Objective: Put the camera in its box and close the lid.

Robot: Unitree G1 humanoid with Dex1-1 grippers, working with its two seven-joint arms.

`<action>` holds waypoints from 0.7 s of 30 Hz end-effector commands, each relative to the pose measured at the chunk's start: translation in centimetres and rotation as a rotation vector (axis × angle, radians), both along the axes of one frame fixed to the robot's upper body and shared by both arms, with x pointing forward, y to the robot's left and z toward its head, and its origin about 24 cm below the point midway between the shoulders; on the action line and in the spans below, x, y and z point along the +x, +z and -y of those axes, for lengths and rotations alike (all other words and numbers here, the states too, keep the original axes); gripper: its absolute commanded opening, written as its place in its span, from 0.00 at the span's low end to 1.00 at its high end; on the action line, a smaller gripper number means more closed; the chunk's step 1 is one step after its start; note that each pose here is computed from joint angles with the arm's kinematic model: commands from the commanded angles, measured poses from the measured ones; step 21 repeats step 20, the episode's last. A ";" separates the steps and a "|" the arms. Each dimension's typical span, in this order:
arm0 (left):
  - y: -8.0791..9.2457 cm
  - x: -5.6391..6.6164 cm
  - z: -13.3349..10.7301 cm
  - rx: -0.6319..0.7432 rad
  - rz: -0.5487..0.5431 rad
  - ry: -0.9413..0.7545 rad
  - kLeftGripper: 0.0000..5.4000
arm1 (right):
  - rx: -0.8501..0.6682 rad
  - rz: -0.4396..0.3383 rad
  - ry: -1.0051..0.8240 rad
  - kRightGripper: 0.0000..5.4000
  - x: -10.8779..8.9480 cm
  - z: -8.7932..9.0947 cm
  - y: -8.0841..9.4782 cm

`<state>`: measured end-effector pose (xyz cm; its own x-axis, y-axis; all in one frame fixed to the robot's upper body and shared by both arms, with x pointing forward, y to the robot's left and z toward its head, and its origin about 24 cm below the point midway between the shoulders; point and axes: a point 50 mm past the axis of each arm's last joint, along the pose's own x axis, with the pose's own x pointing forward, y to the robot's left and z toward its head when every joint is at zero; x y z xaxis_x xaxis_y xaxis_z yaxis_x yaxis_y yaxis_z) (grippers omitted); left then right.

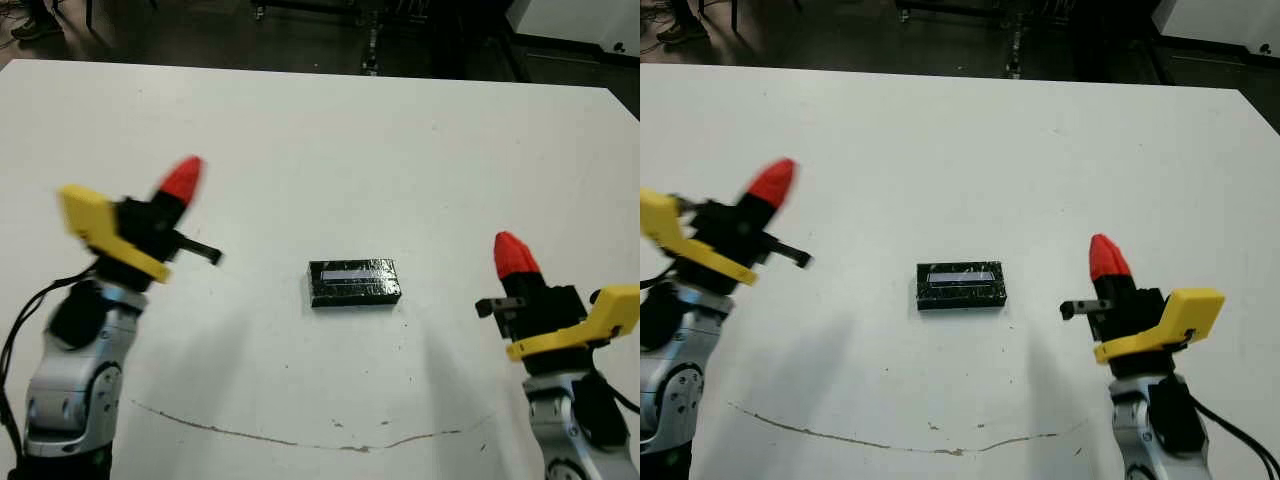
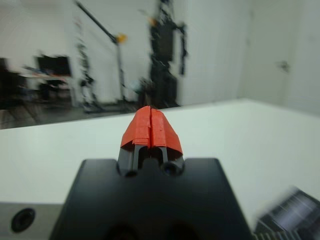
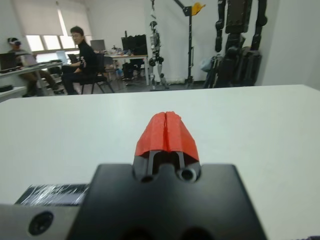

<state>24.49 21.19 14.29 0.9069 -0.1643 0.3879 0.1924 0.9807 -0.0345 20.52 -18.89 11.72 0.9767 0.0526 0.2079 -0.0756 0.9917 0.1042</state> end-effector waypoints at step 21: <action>-3.7 -1.1 0.7 -0.084 0.008 0.088 0.00 | -0.014 0.027 -0.087 0.00 0.9 -0.4 0.8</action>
